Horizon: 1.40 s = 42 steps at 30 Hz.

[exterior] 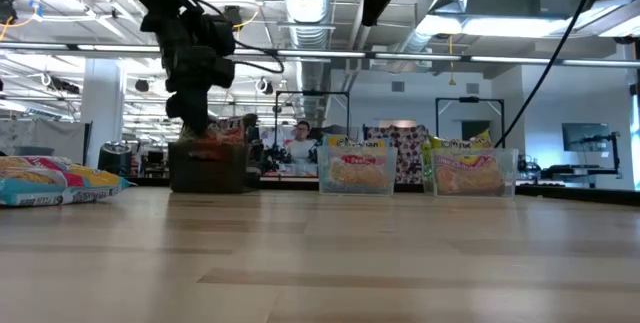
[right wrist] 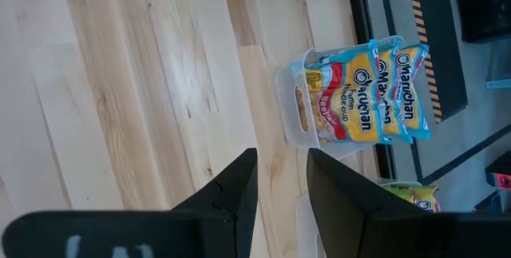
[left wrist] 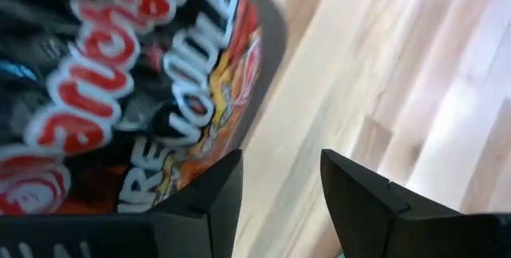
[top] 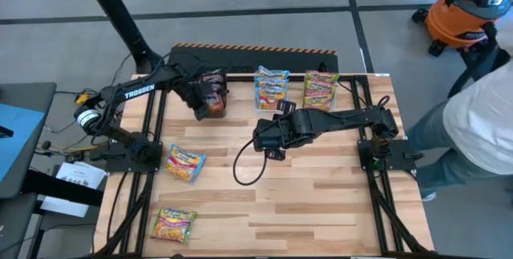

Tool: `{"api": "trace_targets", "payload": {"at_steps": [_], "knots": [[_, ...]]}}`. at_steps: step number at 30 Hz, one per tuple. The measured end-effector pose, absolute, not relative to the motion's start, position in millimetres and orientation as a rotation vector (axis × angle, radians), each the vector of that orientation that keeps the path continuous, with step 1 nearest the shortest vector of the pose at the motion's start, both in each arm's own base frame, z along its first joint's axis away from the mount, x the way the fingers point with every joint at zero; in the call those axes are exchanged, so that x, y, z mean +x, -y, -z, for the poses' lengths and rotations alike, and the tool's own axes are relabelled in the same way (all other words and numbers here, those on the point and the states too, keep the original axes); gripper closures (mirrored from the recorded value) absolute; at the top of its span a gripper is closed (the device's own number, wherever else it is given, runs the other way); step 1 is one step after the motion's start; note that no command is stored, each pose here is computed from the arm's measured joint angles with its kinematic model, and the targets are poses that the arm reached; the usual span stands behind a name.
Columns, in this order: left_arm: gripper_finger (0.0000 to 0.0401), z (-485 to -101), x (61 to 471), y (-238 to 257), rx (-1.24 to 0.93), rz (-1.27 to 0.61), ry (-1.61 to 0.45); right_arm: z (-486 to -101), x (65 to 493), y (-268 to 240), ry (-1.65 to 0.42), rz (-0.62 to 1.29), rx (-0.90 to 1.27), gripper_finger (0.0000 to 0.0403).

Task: Sort Maruchan noodles
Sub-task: Put the black noodle pack into the black bin, then put the blue noodle pack into the left transparent bin

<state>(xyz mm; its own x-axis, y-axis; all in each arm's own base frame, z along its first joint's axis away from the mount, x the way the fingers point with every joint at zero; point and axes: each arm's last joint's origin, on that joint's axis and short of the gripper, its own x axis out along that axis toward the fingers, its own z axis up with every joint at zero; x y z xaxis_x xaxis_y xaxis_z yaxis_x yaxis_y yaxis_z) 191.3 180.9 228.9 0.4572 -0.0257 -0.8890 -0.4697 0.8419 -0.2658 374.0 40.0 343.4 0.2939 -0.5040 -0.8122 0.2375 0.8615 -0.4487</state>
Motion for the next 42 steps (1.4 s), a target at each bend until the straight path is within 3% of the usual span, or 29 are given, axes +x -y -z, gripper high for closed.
{"api": "trace_targets", "payload": {"at_steps": [15,32,42], "knots": [[0.0246,-233,198,-188,-0.391,-0.465,-1.083,-343,374,-40,-1.174,0.501,-0.261,0.0270],[0.0246,-217,195,-179,-0.468,-0.347,-1.084,-344,374,-40,-1.171,0.502,-0.259,0.0270],[0.0246,-241,200,-184,-0.450,-0.349,-1.055,-344,374,-40,-1.171,0.501,-0.259,0.0270]]}}
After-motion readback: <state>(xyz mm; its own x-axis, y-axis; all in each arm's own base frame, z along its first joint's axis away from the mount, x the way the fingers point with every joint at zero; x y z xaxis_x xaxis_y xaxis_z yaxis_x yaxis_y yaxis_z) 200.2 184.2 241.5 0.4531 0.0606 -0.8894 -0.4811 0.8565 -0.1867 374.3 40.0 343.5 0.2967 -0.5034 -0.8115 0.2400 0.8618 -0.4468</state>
